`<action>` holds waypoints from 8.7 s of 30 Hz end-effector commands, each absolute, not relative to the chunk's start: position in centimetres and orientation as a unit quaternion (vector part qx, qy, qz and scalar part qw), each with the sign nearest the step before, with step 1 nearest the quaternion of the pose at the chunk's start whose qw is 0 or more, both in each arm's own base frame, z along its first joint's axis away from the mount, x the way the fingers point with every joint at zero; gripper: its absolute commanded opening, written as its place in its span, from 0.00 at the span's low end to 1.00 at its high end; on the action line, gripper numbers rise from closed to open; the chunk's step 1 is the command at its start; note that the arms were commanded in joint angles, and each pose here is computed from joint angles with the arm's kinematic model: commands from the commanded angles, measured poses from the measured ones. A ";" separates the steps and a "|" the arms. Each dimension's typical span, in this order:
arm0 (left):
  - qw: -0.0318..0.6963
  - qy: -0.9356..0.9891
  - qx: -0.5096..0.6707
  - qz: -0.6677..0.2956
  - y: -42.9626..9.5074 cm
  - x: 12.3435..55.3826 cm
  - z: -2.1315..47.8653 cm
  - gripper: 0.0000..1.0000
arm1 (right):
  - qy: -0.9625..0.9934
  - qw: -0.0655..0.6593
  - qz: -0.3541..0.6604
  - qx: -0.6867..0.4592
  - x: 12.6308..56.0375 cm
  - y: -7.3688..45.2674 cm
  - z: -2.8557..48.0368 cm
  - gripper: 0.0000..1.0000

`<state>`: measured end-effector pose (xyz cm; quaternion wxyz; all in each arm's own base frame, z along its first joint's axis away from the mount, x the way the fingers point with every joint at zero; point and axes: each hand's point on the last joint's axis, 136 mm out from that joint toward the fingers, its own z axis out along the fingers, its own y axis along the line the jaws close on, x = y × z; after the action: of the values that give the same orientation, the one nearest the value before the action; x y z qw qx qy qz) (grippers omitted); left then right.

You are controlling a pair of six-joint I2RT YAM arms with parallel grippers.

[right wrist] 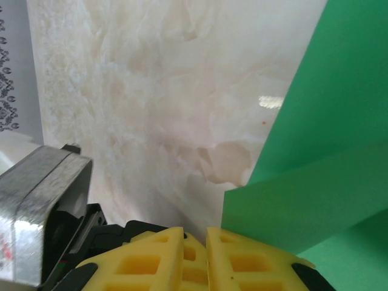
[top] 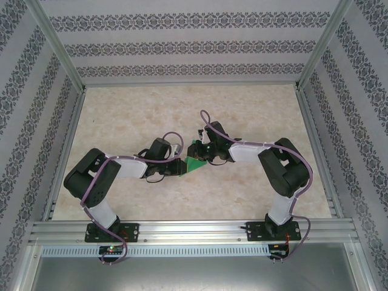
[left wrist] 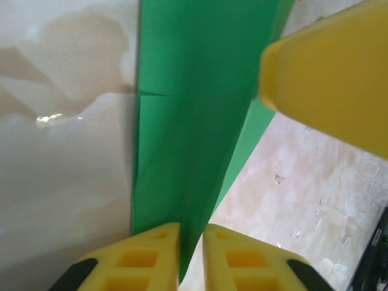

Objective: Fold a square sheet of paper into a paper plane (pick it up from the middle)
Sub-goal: Fourth fold the wing at the center of the table.

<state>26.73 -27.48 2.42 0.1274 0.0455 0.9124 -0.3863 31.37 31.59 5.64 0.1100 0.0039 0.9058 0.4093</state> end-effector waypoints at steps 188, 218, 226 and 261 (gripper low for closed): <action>0.118 0.919 0.020 -0.375 -25.9 28.7 2.5 0.21 | 0.911 0.122 0.393 0.005 36.0 31.7 3.4 0.16; 0.095 0.895 -0.005 -0.436 -27.5 28.5 3.6 0.00 | 0.906 0.119 0.405 0.000 36.2 32.1 4.2 0.19; 0.096 0.899 -0.029 -0.427 -27.0 28.6 2.6 0.02 | 0.909 0.110 0.402 0.004 36.1 32.0 3.1 0.19; 0.114 0.919 0.019 -0.377 -27.2 31.0 2.8 0.24 | 0.909 0.090 0.408 0.002 35.3 32.3 2.1 0.19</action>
<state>30.29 -27.40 2.63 0.1079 0.0150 0.9193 -0.3782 35.12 32.13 2.20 0.0885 0.0048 0.9097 0.4057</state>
